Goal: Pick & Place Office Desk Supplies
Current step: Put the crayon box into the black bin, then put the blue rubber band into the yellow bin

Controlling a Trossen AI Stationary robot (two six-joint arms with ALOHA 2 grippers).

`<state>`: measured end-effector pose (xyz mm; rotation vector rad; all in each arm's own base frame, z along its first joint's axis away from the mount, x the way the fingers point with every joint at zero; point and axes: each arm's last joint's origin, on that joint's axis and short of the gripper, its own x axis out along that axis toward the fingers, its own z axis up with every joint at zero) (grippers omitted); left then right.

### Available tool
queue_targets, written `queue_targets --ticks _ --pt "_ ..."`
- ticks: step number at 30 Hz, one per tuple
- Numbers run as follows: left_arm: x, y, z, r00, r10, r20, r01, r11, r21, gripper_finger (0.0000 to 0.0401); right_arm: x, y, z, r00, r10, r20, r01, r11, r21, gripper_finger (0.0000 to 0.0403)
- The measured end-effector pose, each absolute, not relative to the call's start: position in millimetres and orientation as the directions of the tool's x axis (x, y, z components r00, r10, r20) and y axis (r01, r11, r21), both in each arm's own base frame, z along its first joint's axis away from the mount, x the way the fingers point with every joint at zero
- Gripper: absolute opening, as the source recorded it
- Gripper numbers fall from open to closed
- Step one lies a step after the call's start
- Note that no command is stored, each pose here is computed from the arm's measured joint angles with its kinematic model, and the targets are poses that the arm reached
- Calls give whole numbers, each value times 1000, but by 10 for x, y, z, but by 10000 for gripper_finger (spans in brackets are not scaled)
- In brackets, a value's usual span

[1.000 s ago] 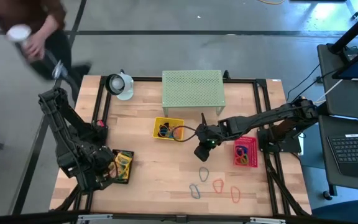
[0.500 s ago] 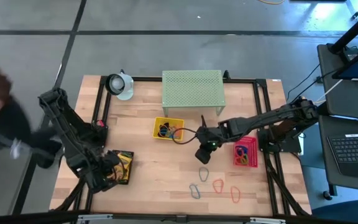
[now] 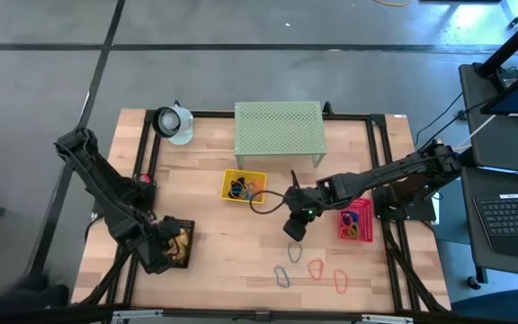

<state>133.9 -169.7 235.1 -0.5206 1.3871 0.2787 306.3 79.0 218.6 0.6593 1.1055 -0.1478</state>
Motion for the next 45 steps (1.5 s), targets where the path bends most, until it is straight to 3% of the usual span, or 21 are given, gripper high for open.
queue_targets --ticks 11,21,23,25,29,32,35,40,45 --pt "1381 -1541 2428 171 -123 -977 -520 832 -196 127 3064 790 2185 461 204 -864 430 800 418 9" --pt "1214 -1193 2671 246 -82 -966 -583 783 -215 143 3065 788 2185 463 198 -864 431 801 415 9" --pt "1208 -1136 2725 308 -78 -948 -602 756 -257 143 3066 785 2185 466 187 -865 435 803 408 9" --pt "1283 -1128 2798 442 -92 -893 -575 734 -360 143 3066 783 2185 468 180 -865 445 798 406 9" --pt "1689 -1280 2944 692 -216 -689 -304 779 -549 142 3014 805 2168 444 107 -890 508 788 348 9" --pt "1999 -1334 2961 773 -232 -590 -208 787 -581 135 2915 907 2145 367 140 -919 492 810 320 9" --pt "2224 -1342 3003 865 -145 -481 -179 805 -566 125 2835 1123 2142 338 201 -919 428 837 341 9" --pt "2419 -1345 2943 903 -53 -426 -166 872 -461 109 2788 1384 2021 309 196 -931 380 872 310 31" --pt "2495 -1330 2860 892 -26 -451 -197 875 -441 97 2838 1498 1817 282 169 -944 425 860 281 102"
